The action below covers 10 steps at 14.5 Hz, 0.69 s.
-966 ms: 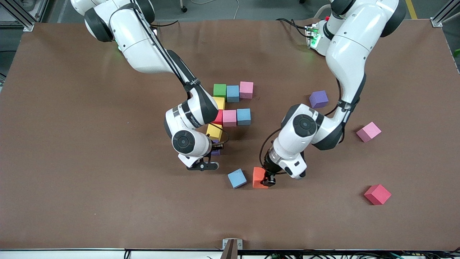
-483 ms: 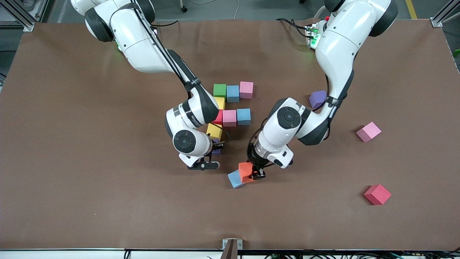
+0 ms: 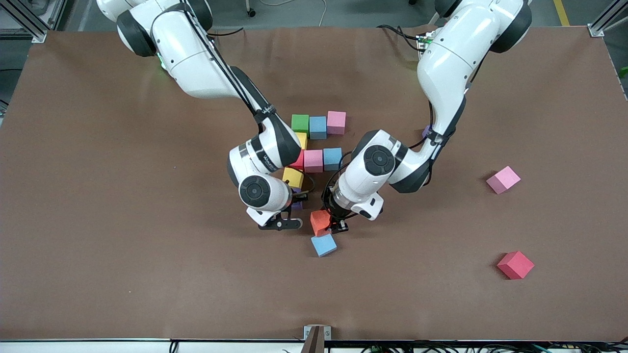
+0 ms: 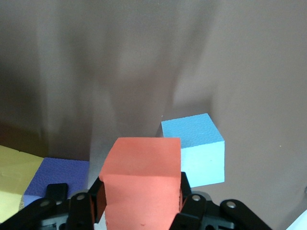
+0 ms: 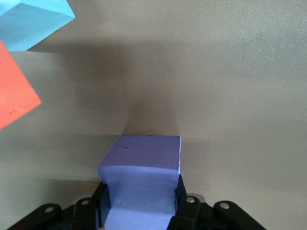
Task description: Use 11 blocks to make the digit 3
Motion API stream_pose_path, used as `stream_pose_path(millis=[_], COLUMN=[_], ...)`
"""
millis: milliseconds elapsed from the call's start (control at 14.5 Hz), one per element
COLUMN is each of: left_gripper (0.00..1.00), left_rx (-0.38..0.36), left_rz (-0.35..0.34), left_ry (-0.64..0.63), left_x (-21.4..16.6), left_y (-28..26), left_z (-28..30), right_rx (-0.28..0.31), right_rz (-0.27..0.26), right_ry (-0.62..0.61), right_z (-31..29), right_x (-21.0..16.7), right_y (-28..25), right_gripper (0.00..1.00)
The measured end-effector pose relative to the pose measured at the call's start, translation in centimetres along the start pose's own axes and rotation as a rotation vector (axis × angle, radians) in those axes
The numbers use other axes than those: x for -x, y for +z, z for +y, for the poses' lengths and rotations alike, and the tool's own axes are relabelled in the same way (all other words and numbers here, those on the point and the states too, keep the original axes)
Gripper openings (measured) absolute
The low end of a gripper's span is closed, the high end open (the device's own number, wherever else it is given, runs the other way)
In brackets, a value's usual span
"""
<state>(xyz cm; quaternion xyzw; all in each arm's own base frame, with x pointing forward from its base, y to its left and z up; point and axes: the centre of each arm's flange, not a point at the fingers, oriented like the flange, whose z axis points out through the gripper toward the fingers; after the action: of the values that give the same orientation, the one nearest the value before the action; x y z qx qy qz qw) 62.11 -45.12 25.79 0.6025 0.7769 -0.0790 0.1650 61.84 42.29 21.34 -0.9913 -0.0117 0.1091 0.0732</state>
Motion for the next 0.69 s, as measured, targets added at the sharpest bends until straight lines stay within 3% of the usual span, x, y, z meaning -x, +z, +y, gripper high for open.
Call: stream_pose_path(millis=[690], left_gripper=[0.15], left_rx=[-0.037], left_rz=[0.029], left_ry=[0.087], left_x=[0.9], left_y=[0.6], left_z=[-1.8], right_rx=[0.008], right_rz=[0.002], right_ry=[-0.034], right_z=[0.0], right_x=[0.0], right_y=[0.0], right_gripper=[0.55])
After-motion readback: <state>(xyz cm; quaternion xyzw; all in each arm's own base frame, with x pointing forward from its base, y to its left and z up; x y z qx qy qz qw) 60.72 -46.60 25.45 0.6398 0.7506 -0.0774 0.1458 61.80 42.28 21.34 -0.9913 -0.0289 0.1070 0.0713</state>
